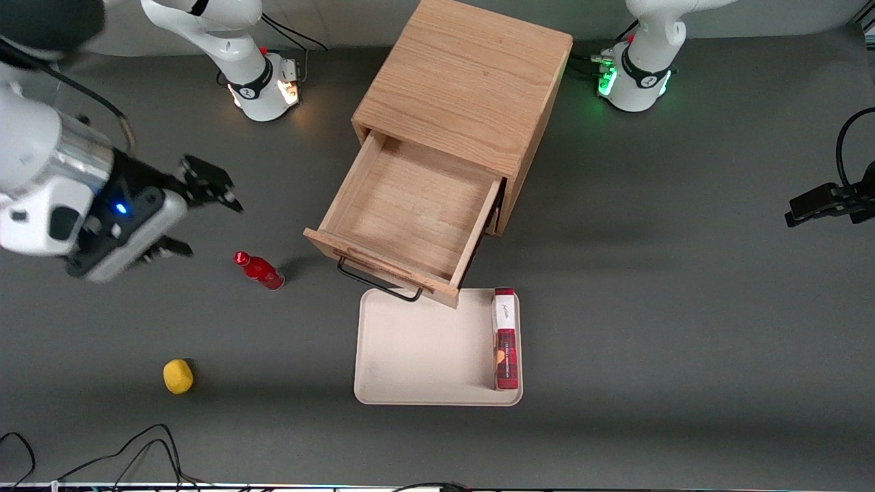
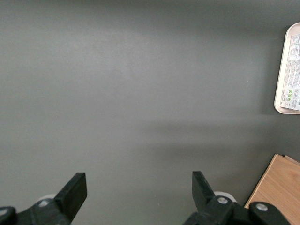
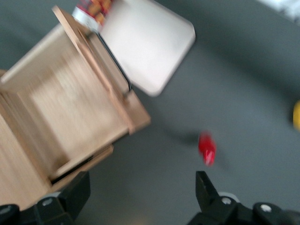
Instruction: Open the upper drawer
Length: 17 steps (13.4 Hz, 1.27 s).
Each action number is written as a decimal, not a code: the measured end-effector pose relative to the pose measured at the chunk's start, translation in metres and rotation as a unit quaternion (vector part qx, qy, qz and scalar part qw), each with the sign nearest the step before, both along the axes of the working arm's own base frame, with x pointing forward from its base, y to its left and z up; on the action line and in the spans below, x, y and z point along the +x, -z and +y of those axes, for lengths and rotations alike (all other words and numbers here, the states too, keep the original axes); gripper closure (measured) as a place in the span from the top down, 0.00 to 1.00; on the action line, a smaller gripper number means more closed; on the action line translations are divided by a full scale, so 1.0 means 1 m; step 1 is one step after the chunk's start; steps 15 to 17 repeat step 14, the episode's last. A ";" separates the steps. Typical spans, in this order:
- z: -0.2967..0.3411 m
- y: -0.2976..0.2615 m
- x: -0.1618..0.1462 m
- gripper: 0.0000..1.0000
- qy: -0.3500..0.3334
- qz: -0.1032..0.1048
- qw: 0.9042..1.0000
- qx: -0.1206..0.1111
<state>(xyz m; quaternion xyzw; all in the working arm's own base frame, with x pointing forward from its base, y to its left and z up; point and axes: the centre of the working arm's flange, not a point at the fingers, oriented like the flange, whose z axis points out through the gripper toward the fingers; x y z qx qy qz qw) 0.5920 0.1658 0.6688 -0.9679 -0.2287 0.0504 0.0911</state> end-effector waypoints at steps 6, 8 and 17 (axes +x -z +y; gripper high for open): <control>-0.017 0.038 -0.065 1.00 0.231 0.078 0.962 -0.121; -0.065 0.050 -0.071 1.00 0.282 0.073 0.948 -0.126; -0.129 0.037 -0.096 1.00 0.346 0.052 0.929 -0.119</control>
